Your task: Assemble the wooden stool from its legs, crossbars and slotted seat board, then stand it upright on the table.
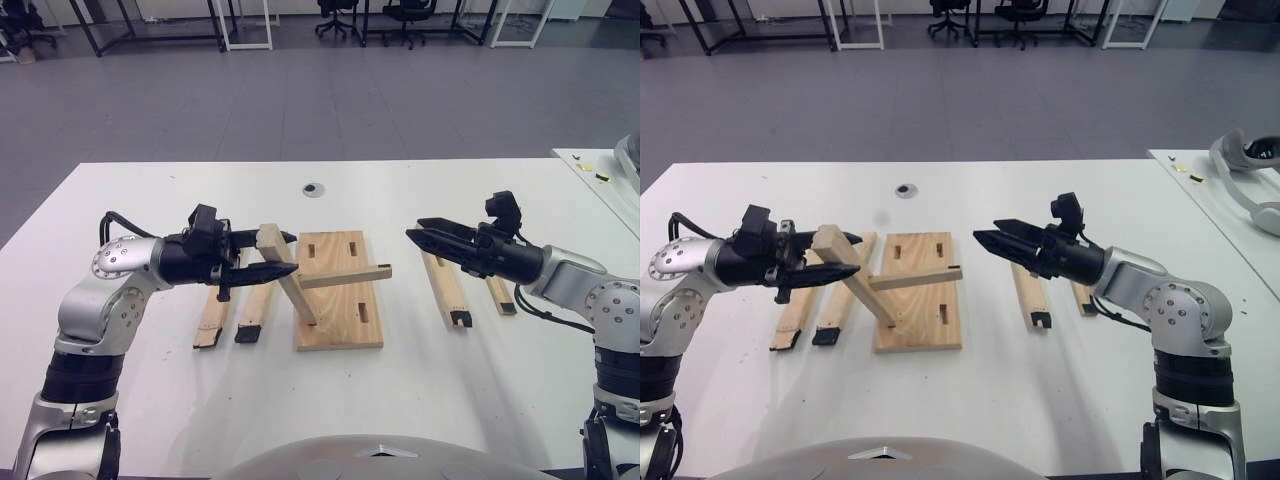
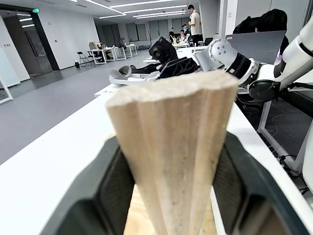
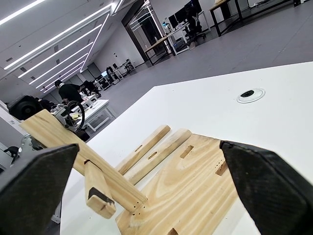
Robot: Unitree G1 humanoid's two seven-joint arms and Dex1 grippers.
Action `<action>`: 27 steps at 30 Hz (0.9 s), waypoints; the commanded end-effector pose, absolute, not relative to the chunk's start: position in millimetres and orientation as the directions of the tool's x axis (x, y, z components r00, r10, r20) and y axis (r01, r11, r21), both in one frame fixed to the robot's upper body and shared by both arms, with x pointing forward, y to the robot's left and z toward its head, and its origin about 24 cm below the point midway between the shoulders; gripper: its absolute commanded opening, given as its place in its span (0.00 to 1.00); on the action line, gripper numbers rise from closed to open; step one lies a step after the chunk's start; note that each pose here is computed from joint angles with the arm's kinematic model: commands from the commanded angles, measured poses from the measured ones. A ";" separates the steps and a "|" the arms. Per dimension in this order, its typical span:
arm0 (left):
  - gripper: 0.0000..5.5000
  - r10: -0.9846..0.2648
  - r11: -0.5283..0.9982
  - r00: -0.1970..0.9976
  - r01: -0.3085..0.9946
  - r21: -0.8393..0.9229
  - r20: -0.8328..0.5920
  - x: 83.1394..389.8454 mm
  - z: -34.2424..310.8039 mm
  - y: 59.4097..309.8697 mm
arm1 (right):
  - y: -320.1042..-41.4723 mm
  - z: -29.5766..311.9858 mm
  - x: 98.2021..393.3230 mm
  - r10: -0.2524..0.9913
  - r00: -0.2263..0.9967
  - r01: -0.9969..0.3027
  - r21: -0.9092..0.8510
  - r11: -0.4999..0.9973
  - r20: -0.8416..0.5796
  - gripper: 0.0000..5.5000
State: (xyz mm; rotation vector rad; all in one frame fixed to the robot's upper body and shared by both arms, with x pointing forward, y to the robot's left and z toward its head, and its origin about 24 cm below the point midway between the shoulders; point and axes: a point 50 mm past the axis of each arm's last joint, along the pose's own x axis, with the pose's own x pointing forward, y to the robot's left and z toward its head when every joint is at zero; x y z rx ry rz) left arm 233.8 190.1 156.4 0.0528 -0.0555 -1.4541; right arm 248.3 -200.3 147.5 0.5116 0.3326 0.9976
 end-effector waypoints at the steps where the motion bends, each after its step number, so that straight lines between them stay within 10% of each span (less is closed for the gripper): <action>1: 0.38 -0.977 0.141 0.135 0.990 -0.023 -0.163 229.4 118.5 188.2 | -200.8 157.5 253.9 0.849 0.527 -0.715 0.523 0.463 -0.031 0.98; 8: 0.38 -0.960 0.170 0.144 0.981 -0.090 -0.241 221.4 93.9 195.3 | -199.9 162.7 256.6 0.837 0.547 -0.707 0.525 0.474 -0.019 0.98; 27: 0.95 -0.676 0.591 0.531 0.805 0.054 -0.511 241.2 48.0 223.3 | -193.9 155.3 252.7 0.814 0.580 -0.681 0.547 0.487 -0.003 0.98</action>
